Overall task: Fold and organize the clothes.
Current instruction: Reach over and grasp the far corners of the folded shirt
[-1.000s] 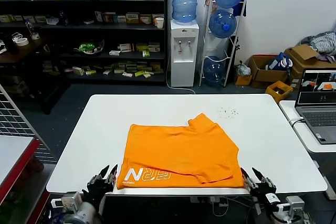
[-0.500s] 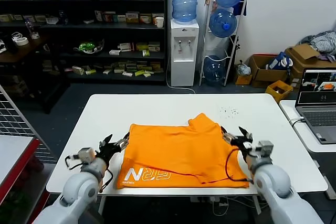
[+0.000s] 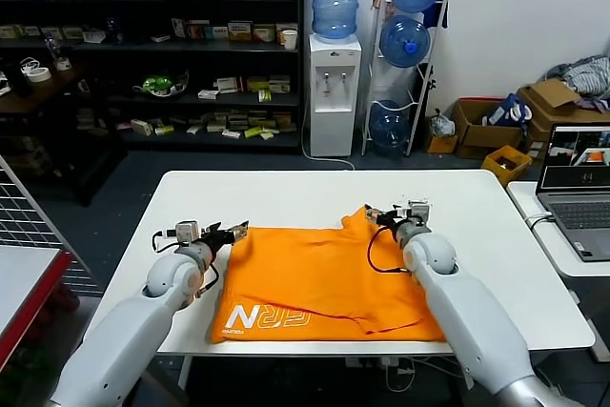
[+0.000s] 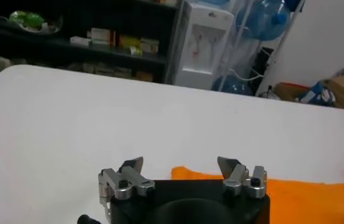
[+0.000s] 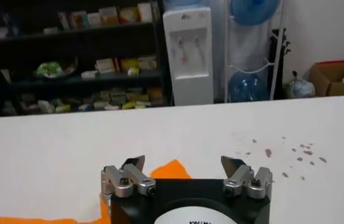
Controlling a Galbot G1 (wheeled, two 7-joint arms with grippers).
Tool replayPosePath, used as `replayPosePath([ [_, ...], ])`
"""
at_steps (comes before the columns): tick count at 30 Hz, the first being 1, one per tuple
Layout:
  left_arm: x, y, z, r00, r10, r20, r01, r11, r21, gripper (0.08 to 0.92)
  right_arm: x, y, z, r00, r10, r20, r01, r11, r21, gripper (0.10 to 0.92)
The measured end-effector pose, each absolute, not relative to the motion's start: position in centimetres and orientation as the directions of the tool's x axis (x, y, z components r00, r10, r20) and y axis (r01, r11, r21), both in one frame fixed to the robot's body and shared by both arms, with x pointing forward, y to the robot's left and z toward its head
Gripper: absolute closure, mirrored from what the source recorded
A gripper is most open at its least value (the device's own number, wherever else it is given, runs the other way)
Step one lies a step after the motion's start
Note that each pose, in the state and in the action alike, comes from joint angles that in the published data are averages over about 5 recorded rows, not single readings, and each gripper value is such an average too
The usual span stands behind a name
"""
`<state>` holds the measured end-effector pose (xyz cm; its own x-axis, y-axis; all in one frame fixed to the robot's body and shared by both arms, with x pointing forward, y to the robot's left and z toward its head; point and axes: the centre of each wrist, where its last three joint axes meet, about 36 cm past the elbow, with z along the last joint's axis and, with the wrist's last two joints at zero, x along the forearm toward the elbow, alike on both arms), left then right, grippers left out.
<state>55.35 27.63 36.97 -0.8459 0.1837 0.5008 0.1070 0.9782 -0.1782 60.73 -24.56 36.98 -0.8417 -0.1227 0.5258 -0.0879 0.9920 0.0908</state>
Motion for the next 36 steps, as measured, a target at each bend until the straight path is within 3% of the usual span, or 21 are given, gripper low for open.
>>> replayPosePath([
  [8,56.5,27.4,35.8,-0.818,0.181,0.546,0.122,0.982,-0.144,0.177,62.2,-23.8,35.8,-0.810,-0.118,0.575,-0.097,0.993,0.067,0.218],
  [13,56.9,27.0,35.4,-0.806,0.183,0.563,0.131,0.983,-0.131,0.201,62.6,-23.5,35.4,-0.795,-0.115,0.596,-0.100,0.993,0.057,0.344],
  [31,57.0,26.1,34.4,-0.798,0.195,0.570,0.156,0.981,-0.118,0.708,62.7,-22.4,34.8,-0.796,-0.128,0.592,-0.121,0.991,0.052,0.857],
  [36,56.8,26.1,34.3,-0.804,0.203,0.559,0.163,0.979,-0.121,0.852,62.4,-22.6,35.0,-0.814,-0.132,0.566,-0.118,0.991,0.062,0.898],
])
